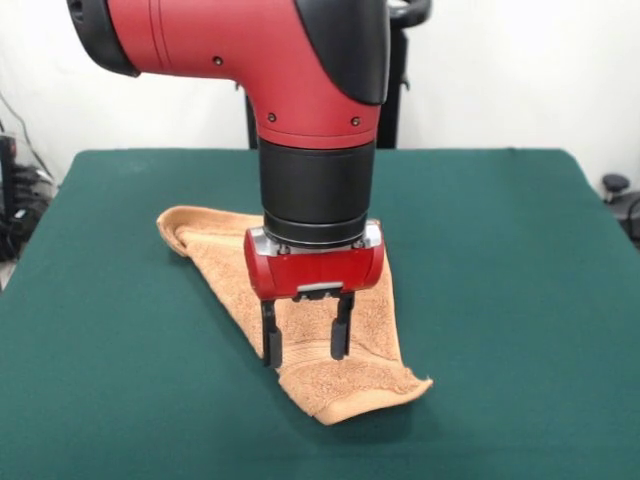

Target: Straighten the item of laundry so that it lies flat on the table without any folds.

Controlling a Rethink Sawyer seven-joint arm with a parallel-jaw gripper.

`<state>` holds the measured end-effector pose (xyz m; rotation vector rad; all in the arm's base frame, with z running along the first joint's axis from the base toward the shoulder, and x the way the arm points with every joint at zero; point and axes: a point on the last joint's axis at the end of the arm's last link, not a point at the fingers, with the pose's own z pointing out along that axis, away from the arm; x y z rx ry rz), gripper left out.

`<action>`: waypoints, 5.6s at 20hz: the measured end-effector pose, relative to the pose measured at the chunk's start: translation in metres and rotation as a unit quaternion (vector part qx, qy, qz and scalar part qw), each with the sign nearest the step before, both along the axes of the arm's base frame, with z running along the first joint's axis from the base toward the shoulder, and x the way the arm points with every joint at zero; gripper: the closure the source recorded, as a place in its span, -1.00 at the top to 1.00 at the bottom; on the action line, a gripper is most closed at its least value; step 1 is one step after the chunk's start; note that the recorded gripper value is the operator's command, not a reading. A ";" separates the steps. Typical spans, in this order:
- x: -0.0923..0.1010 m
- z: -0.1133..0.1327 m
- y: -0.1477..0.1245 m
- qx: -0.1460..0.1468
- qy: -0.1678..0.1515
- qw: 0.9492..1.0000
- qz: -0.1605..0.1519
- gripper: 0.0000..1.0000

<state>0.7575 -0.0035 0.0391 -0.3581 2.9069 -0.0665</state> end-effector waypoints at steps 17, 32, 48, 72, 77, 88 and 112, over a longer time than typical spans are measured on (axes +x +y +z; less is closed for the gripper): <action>-0.031 0.040 0.000 -0.009 0.008 1.000 0.009 1.00; -0.031 0.042 -0.003 -0.010 0.007 1.000 0.009 1.00; -0.049 0.021 -0.005 -0.015 0.030 0.999 0.014 1.00; -0.074 -0.023 -0.006 -0.028 0.062 0.997 0.041 1.00; -0.074 -0.023 -0.007 -0.028 0.062 0.997 0.042 1.00; -0.074 -0.024 -0.016 -0.029 0.062 0.997 0.038 1.00; -0.081 -0.036 -0.018 -0.028 0.072 0.996 0.039 1.00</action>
